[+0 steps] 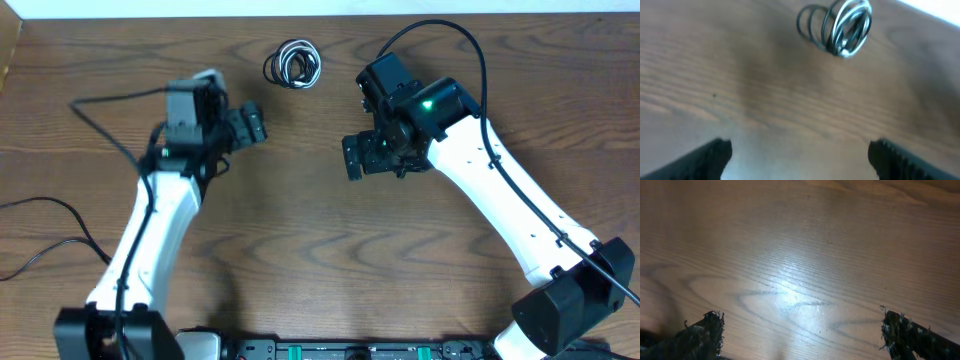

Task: Untangle cables
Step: 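Reach the left gripper up to the cable coil and grasp it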

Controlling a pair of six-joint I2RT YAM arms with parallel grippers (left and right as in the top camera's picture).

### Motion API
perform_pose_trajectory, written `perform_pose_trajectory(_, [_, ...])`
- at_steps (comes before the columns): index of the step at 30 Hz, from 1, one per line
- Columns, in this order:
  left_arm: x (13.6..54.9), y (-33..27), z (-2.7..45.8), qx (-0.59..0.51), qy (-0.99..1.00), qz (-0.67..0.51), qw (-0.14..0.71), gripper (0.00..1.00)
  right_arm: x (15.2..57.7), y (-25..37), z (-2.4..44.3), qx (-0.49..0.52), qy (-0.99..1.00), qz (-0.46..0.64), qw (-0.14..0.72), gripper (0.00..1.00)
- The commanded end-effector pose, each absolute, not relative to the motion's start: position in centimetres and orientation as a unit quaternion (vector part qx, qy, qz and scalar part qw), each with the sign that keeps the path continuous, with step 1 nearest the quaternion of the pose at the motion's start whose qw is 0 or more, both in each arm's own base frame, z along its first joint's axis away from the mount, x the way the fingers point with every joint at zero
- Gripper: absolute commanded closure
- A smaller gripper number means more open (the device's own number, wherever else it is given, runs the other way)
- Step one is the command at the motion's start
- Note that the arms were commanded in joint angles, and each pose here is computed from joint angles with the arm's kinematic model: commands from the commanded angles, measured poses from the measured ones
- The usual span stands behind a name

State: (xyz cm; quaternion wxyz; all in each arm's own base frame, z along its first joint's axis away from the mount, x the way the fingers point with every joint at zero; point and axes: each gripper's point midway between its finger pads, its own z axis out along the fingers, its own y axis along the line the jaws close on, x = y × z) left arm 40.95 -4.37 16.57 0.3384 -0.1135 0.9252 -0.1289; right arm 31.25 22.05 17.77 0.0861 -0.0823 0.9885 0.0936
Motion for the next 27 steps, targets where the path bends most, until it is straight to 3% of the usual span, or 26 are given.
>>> perform_pose_trajectory(1, [43.7,-4.4,21.3,-0.092,0.927,-0.127,0.340,0.04,31.5,21.7,17.6,-0.069,0.990,0.096,0.082,0.01])
perform_pose_trajectory(7, [46.3,-7.0,23.6,-0.070,0.941,-0.178,0.279,0.02,31.3,22.1,17.7,-0.070,0.989,0.109,0.076,0.01])
perform_pose_trajectory(14, [50.6,-9.4,22.9,-0.041,0.926,-0.192,0.324,0.02,30.9,22.6,17.7,-0.074,0.988,0.121,0.067,0.01])
perform_pose_trajectory(18, [53.1,-10.5,19.7,-0.036,0.928,-0.168,0.330,0.02,30.9,22.6,17.7,-0.074,0.987,0.122,0.068,0.01])
perform_pose_trajectory(22, [54.5,-10.5,14.8,-0.043,0.941,-0.136,0.308,0.08,30.6,22.4,17.6,-0.075,0.988,0.118,0.062,0.01])
perform_pose_trajectory(26, [55.6,-10.7,9.5,-0.046,0.950,-0.131,0.279,0.22,30.5,22.4,17.6,-0.084,0.988,0.116,0.061,0.01])
perform_pose_trajectory(27, [55.7,-10.7,8.8,-0.046,0.951,-0.130,0.276,0.30,30.6,22.4,17.6,-0.084,0.988,0.117,0.062,0.01])
